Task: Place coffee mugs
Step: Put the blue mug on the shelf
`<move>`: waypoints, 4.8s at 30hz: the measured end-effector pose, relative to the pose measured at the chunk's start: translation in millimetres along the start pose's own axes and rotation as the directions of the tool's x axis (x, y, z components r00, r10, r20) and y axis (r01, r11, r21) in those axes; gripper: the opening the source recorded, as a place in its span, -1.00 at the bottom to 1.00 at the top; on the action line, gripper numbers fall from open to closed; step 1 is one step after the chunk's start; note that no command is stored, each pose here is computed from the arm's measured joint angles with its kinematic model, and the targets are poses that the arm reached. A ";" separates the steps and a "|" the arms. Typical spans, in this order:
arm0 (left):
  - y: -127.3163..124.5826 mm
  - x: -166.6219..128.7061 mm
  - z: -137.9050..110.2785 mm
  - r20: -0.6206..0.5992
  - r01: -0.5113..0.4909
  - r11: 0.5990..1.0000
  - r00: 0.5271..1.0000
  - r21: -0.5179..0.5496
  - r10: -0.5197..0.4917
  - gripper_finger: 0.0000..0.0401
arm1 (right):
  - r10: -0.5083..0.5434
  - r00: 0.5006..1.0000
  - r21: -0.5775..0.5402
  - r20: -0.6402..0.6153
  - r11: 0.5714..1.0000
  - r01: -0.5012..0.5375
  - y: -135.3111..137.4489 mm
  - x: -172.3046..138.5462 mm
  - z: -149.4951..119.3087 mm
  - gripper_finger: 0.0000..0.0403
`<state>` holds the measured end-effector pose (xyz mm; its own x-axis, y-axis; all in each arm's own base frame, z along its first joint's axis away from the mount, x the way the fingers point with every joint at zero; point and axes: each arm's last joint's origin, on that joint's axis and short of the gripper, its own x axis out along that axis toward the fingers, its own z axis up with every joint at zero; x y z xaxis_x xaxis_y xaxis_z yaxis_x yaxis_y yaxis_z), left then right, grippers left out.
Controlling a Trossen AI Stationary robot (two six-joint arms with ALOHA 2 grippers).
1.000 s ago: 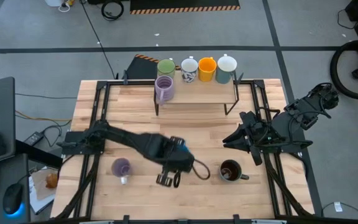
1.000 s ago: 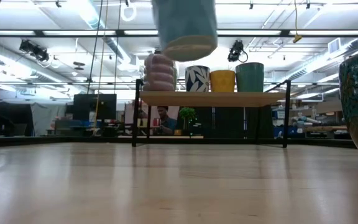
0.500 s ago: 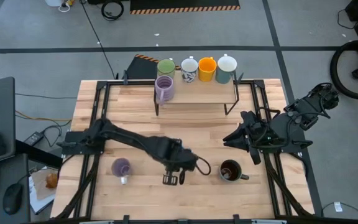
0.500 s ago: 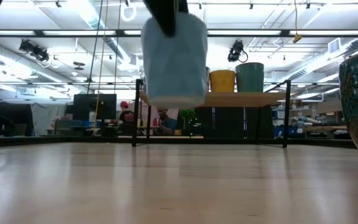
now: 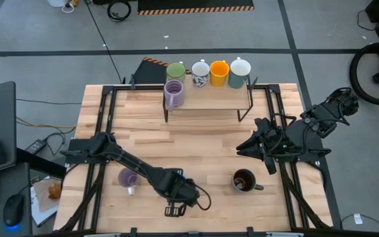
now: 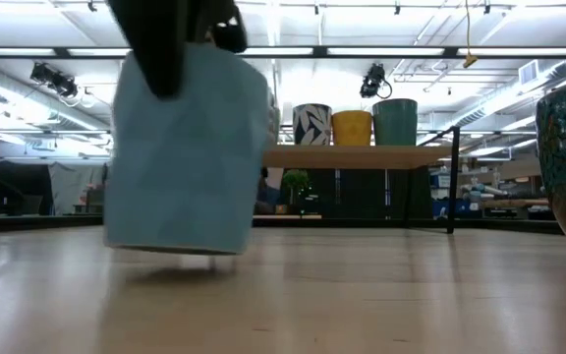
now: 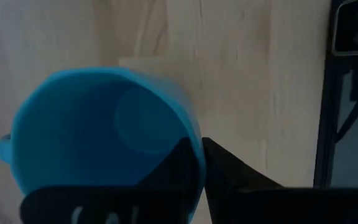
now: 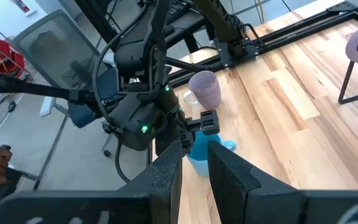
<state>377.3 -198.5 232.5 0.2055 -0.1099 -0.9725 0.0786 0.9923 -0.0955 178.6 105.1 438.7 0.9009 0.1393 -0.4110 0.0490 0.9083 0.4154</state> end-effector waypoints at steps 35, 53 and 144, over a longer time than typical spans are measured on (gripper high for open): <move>-22.6 6.1 -13.6 0.005 -0.012 1.000 1.000 -0.016 0.012 -0.40 | 0.014 1.000 0.007 0.007 1.000 -0.014 1.0 0.0 1.0 -0.59; 2.2 -63.4 -15.3 0.150 0.017 0.993 0.989 -0.113 0.000 -0.36 | 0.025 1.000 0.003 -0.010 1.000 -0.025 1.1 0.3 0.0 -0.59; -88.3 0.8 -59.2 0.235 0.235 0.915 0.958 -0.327 -0.162 -0.75 | 0.030 0.999 0.031 -0.042 0.999 -0.029 9.8 21.9 -4.6 -0.59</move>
<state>312.8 -282.9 227.5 0.4139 -0.2791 -0.8665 -0.1989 0.9011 -0.3853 196.8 118.9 430.1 0.8831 0.1834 -0.4319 0.0359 0.8914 0.4518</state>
